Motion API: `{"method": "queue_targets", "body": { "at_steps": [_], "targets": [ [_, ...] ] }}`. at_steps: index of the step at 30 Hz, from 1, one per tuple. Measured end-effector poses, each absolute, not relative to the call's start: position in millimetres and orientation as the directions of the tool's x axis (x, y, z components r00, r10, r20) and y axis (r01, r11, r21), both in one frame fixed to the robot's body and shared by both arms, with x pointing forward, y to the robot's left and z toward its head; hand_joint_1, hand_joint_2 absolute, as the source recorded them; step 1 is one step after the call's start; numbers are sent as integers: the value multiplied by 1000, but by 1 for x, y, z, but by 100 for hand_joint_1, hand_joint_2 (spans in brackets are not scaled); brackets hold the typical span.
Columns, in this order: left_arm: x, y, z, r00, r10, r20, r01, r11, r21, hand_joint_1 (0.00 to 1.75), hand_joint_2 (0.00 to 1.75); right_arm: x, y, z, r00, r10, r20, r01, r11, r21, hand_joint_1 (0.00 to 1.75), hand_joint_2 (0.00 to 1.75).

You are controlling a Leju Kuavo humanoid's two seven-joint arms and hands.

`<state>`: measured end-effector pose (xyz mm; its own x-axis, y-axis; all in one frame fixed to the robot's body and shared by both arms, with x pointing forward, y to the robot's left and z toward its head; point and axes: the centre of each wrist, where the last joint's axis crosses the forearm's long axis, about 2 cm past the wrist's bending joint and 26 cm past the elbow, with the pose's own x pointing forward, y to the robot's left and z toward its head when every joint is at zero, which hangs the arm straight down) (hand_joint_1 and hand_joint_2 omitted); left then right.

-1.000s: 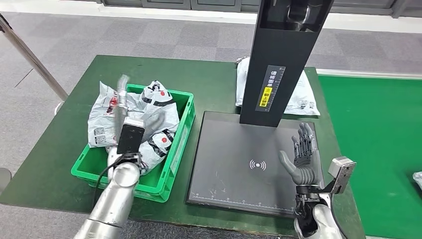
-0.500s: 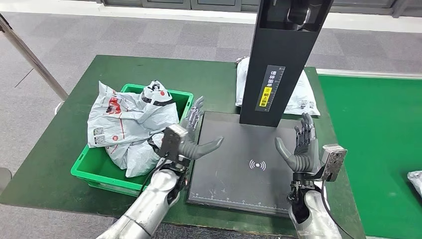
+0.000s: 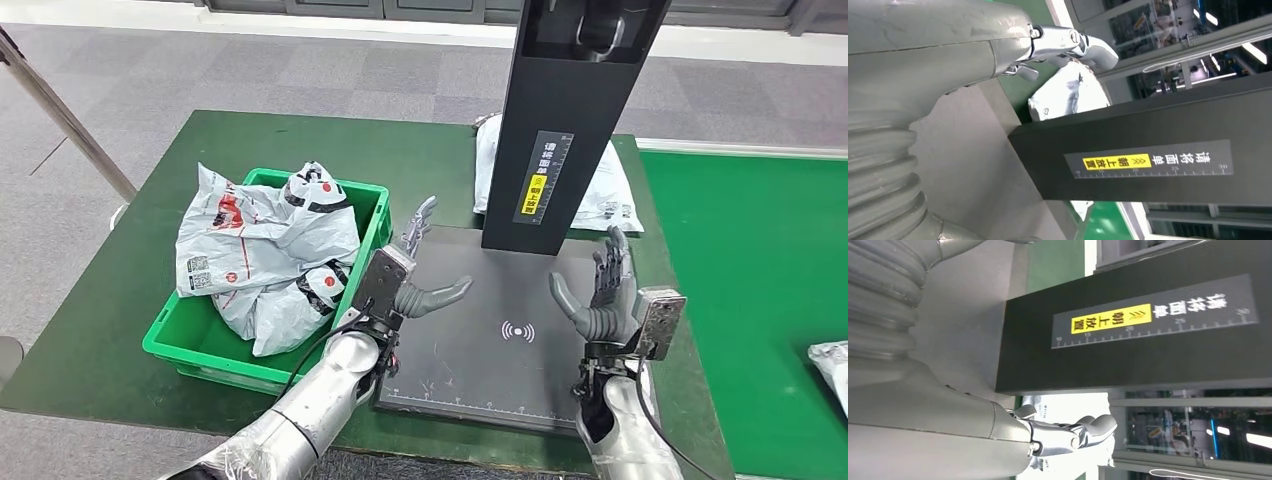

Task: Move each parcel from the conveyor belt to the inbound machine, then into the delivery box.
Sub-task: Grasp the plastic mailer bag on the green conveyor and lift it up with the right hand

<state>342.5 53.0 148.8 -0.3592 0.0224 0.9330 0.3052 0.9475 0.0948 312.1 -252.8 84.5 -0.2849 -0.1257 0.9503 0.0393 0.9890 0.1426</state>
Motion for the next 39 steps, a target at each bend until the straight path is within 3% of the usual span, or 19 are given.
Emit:
{"method": "queue_targets", "body": {
  "at_steps": [10, 24, 39],
  "targets": [
    [343, 67, 137, -367, 18, 930, 252, 964, 80, 0, 175, 313, -282, 72, -214, 161, 963, 224, 968, -112, 0, 175],
    [340, 74, 128, -357, 7, 934, 224, 971, 78, 0, 175, 315, -309, 60, -134, 267, 954, 282, 933, -222, 0, 175],
    [325, 74, 116, -339, 26, 941, 215, 975, 50, 0, 175, 315, -427, 43, 282, 533, 798, 468, 649, -600, 0, 175]
  ]
}}
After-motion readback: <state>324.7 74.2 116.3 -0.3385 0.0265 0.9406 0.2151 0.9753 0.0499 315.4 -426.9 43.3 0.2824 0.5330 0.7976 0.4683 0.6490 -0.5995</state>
